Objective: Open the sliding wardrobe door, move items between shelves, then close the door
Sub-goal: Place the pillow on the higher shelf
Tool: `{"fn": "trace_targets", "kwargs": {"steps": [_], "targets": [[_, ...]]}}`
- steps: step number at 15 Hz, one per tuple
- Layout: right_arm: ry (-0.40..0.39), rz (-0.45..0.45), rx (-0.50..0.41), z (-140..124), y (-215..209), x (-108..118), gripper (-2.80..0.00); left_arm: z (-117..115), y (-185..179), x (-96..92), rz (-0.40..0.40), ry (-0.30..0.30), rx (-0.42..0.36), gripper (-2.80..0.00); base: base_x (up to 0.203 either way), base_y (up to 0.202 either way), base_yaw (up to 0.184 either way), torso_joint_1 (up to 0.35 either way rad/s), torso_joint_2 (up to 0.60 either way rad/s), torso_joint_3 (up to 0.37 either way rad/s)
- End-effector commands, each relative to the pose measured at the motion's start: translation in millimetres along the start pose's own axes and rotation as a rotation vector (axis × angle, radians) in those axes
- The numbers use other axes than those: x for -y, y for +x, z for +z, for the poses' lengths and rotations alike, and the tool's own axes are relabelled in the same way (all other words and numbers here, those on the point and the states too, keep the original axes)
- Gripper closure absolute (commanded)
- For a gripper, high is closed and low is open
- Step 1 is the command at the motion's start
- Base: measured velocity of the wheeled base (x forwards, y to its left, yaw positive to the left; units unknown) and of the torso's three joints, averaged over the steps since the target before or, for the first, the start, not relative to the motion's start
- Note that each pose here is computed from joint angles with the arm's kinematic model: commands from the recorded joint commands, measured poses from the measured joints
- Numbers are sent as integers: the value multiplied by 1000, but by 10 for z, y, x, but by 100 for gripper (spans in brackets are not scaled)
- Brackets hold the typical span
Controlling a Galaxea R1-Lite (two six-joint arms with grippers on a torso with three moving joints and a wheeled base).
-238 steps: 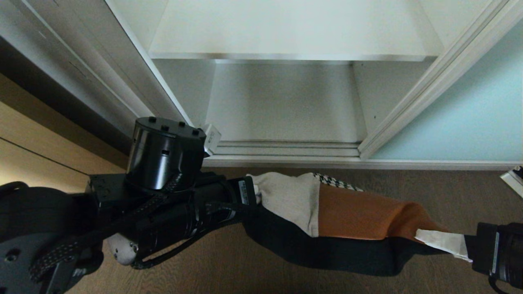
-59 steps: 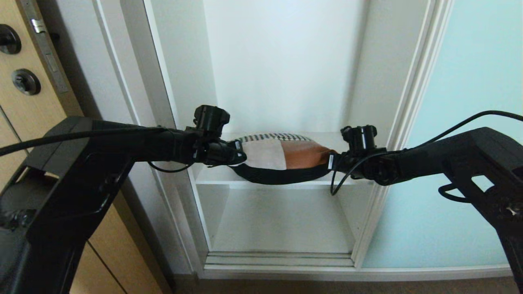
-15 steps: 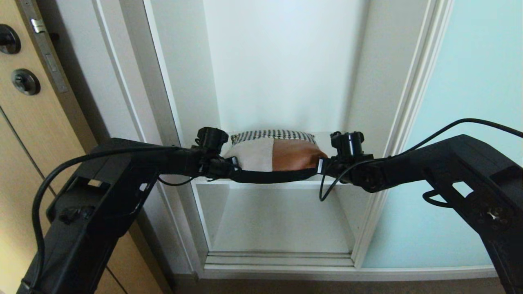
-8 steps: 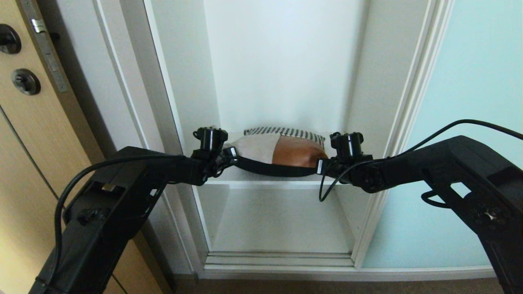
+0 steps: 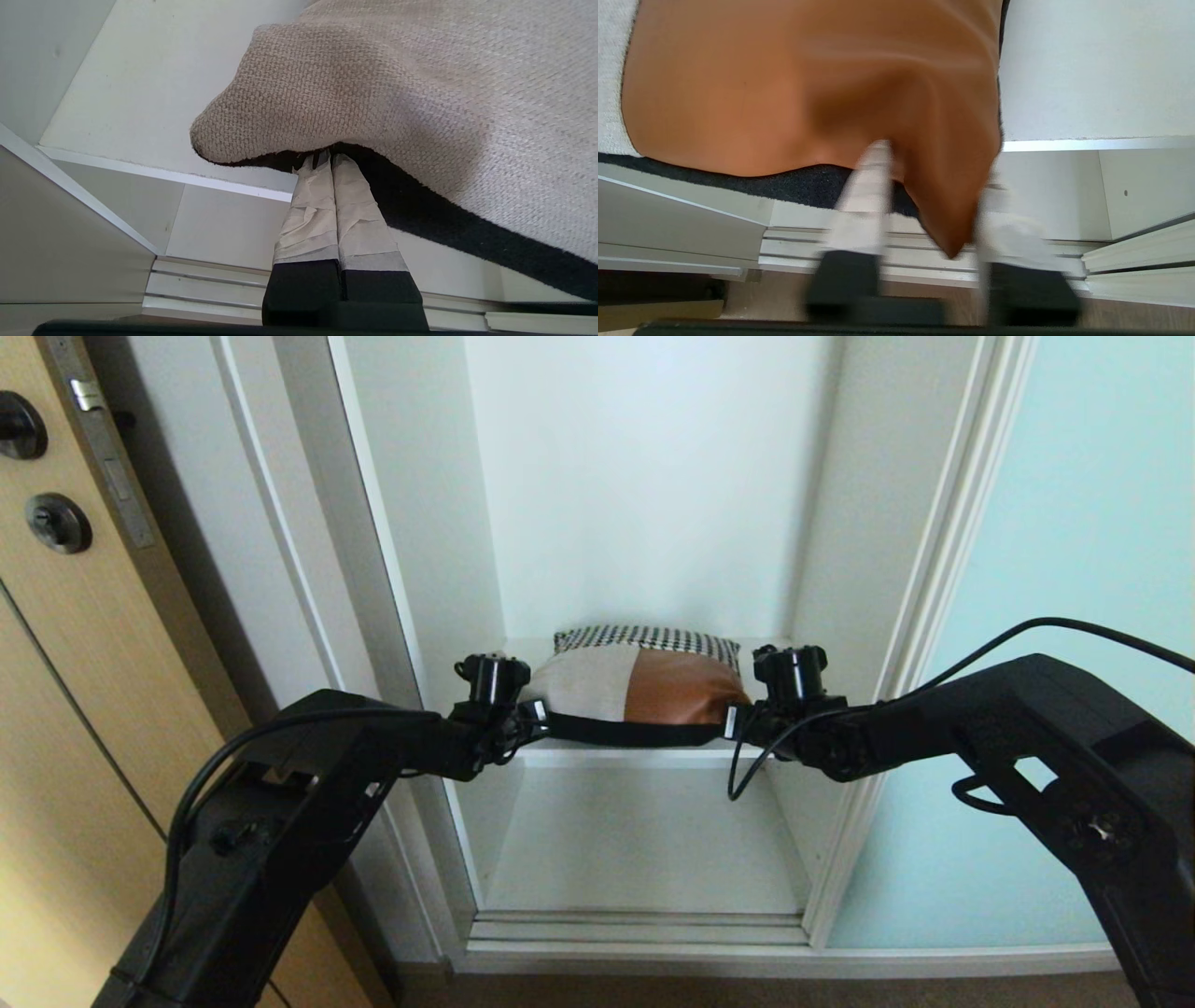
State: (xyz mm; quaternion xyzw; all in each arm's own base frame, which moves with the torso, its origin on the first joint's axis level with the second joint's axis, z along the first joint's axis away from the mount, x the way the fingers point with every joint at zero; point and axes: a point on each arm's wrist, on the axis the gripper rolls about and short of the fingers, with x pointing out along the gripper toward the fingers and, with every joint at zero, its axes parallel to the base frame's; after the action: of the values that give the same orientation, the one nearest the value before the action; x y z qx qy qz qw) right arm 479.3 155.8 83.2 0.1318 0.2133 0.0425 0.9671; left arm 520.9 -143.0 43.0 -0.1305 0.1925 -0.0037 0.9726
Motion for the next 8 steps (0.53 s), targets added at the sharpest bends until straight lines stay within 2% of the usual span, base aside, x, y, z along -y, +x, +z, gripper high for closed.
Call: {"fn": "trace_targets", "kwargs": {"steps": [1, 8], "targets": [[1, 5, 12, 10, -14, -30, -280, -65, 36, -17, 4, -1, -7, 0, 0, 0, 0, 0, 0, 0], [16, 2, 32, 221, -352, -6, -280, -79, 45, -20, 2, 6, -12, 0, 0, 0, 0, 0, 0, 0]]}}
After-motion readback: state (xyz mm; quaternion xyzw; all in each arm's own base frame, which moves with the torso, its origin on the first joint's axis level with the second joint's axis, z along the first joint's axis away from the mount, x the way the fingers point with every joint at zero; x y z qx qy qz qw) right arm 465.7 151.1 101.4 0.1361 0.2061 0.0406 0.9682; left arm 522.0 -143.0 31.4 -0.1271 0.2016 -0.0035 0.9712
